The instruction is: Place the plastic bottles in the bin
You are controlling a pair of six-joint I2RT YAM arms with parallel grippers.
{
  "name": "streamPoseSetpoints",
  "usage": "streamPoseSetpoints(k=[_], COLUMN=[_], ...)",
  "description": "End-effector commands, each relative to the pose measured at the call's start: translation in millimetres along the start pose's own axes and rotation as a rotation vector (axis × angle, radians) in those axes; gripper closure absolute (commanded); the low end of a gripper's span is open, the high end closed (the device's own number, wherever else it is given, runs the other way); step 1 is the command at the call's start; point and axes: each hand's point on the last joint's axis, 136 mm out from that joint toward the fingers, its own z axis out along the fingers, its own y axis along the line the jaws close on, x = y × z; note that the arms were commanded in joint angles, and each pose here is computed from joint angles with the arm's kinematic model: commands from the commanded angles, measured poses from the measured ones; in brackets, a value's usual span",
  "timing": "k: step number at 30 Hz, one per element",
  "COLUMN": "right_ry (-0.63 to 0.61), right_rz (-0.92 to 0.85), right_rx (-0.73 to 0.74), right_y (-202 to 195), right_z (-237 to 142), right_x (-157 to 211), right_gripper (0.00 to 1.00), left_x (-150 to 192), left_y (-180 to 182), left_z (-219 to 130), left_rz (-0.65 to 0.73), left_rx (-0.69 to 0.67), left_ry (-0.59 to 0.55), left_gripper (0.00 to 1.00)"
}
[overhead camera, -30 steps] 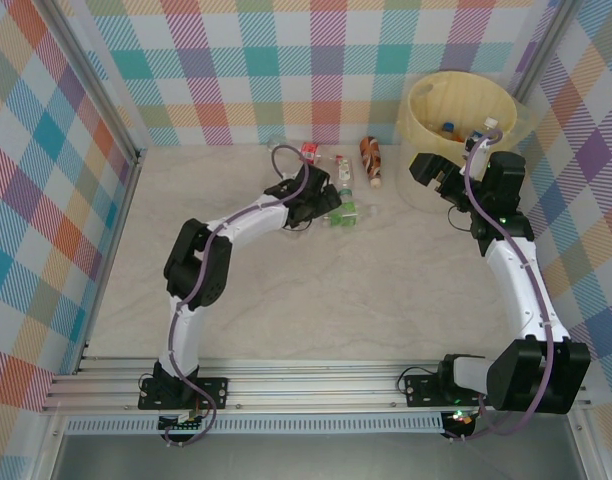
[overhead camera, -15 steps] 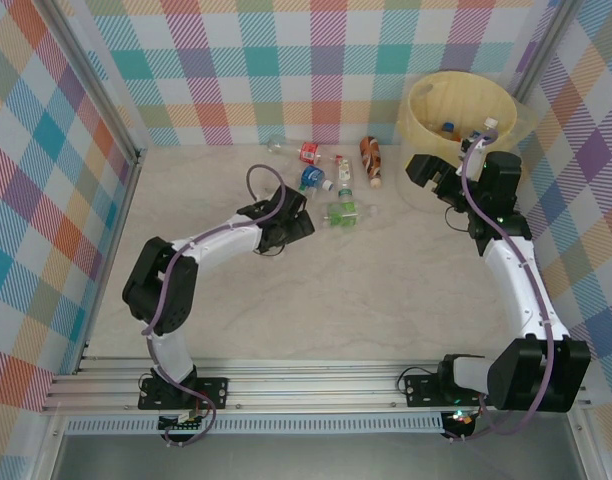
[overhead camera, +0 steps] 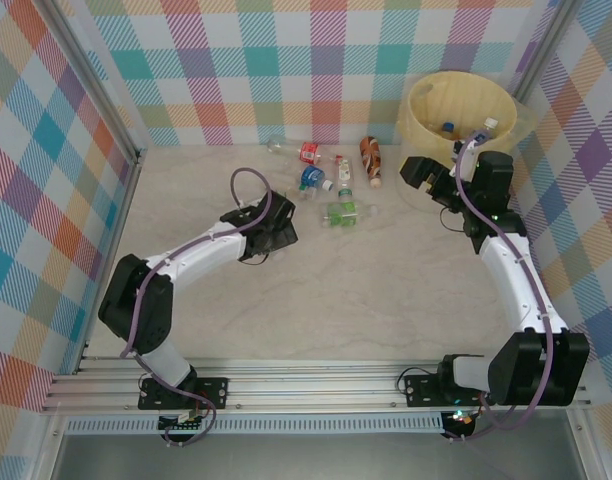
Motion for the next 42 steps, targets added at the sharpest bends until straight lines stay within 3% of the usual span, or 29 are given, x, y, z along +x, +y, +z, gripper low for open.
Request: streamPoseSetpoints(k=[1,12,23,32,42], right_ry=[-0.024,-0.009,0.002,0.005,0.013], right_rz=[-0.031,-0.056,-0.089,-0.099,-0.100], right_rx=[-0.019,-0.011,0.009,0.019,0.025], right_y=[13,17,18,18,18], right_z=[0,3,3,1,3], right_x=[-12,-11,-7,-6,-4], right_gripper=[0.00,0.00,0.00,0.00,0.00], left_x=[-5,-9,-5,4,5], left_y=[11,-9,6,-5,0], left_z=[4,36,54,73,86], left_rz=[-0.017,-0.044,-0.060,-0.053,-0.030], left_rx=[-0.076,-0.118,-0.228,-0.181,-0.177], left_ry=[0.003,0.008,0.007,0.045,0.015], left_gripper=[0.00,0.00,0.00,0.00,0.10])
